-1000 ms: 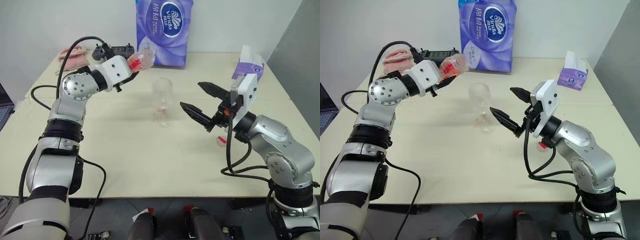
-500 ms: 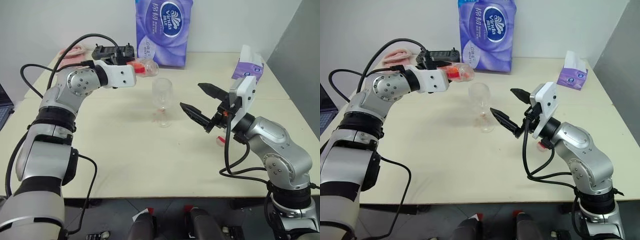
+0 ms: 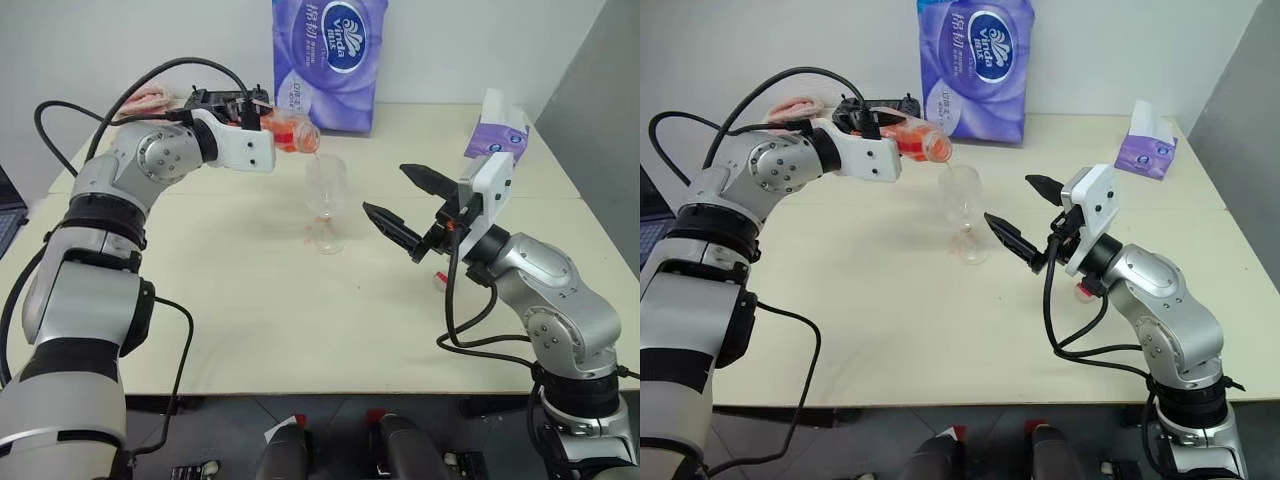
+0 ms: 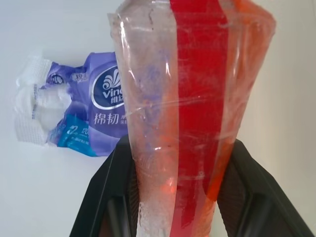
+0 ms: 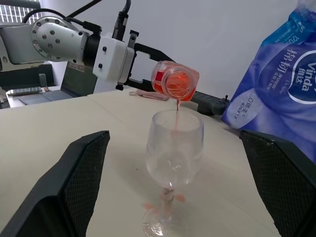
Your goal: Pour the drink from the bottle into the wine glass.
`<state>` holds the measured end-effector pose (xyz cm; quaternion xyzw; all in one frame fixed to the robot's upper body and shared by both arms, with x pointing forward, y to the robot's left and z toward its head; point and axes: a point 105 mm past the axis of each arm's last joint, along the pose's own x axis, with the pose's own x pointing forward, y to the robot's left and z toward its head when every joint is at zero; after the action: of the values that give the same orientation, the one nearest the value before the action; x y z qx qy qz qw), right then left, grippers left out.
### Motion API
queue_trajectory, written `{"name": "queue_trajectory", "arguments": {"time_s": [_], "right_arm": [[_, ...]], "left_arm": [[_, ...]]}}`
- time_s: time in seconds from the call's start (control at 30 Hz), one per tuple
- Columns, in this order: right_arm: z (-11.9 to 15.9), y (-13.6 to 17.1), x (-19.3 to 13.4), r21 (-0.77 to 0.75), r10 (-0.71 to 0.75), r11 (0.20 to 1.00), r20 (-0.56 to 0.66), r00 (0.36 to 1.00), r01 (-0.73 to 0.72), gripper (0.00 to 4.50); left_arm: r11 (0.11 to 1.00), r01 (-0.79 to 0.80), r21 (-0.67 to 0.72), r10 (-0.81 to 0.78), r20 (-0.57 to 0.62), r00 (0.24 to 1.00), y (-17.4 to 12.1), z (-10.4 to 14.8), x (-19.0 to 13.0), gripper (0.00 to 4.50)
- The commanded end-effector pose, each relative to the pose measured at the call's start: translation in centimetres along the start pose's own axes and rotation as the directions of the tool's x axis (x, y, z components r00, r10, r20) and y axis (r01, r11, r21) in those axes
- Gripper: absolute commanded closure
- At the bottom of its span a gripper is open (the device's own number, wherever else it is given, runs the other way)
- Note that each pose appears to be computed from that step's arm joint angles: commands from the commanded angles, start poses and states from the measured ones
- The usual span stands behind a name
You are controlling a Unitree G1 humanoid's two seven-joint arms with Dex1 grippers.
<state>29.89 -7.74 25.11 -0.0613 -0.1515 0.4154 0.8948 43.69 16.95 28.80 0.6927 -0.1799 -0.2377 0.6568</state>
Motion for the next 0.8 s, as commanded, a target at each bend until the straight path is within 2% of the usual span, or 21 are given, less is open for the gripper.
{"name": "queue_trajectory", "arguments": {"time_s": [0.03,0.8], "right_arm": [[0.73,0.0,-0.24,-0.028,-0.008,1.0,0.03,1.0,0.009,0.0],[0.6,0.14,-0.2,-0.015,-0.007,1.0,0.037,0.999,0.008,0.0]], "left_arm": [[0.995,-0.083,0.05,0.083,0.0,0.997,3.04,0.07,-0.63,2.82],[0.98,-0.074,0.184,0.078,-0.019,0.997,3.93,-0.03,-0.69,2.82]]}}
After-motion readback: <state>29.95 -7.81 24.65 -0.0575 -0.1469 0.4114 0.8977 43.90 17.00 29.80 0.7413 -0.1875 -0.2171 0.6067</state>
